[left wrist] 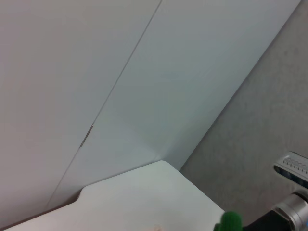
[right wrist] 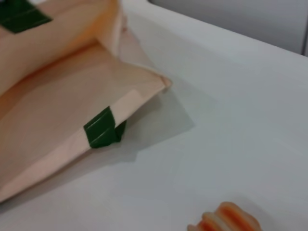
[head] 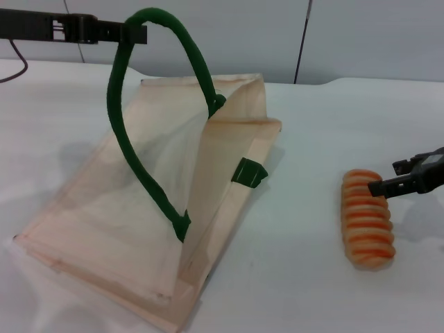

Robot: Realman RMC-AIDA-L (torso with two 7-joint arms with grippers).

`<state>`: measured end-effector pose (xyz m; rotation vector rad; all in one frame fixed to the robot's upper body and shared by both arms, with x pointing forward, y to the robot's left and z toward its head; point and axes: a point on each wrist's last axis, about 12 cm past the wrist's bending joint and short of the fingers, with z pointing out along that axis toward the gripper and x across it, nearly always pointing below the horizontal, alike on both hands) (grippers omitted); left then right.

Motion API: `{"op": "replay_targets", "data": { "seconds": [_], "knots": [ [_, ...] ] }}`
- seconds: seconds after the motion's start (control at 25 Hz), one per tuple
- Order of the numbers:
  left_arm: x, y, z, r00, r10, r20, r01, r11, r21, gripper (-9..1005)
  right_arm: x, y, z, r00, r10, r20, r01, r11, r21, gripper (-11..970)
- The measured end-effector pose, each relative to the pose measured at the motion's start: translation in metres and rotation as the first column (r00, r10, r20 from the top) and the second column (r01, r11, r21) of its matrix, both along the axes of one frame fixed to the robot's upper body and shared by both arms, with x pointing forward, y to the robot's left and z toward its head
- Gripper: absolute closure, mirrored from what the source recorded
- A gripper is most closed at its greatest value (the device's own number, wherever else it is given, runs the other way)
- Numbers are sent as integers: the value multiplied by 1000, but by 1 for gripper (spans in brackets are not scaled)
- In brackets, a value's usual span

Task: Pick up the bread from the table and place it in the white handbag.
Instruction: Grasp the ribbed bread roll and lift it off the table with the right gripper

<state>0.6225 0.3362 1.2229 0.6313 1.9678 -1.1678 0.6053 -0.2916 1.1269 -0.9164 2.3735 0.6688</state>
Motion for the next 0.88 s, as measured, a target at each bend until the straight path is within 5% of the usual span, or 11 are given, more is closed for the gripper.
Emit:
{"op": "replay_targets", "data": {
  "seconds": [0.88],
  "knots": [
    [1, -1, 1, 1000, -1, -1, 1, 1000, -1, 879, 9, 15, -15, 997, -11, -80, 4, 995, -97, 101]
  ]
}}
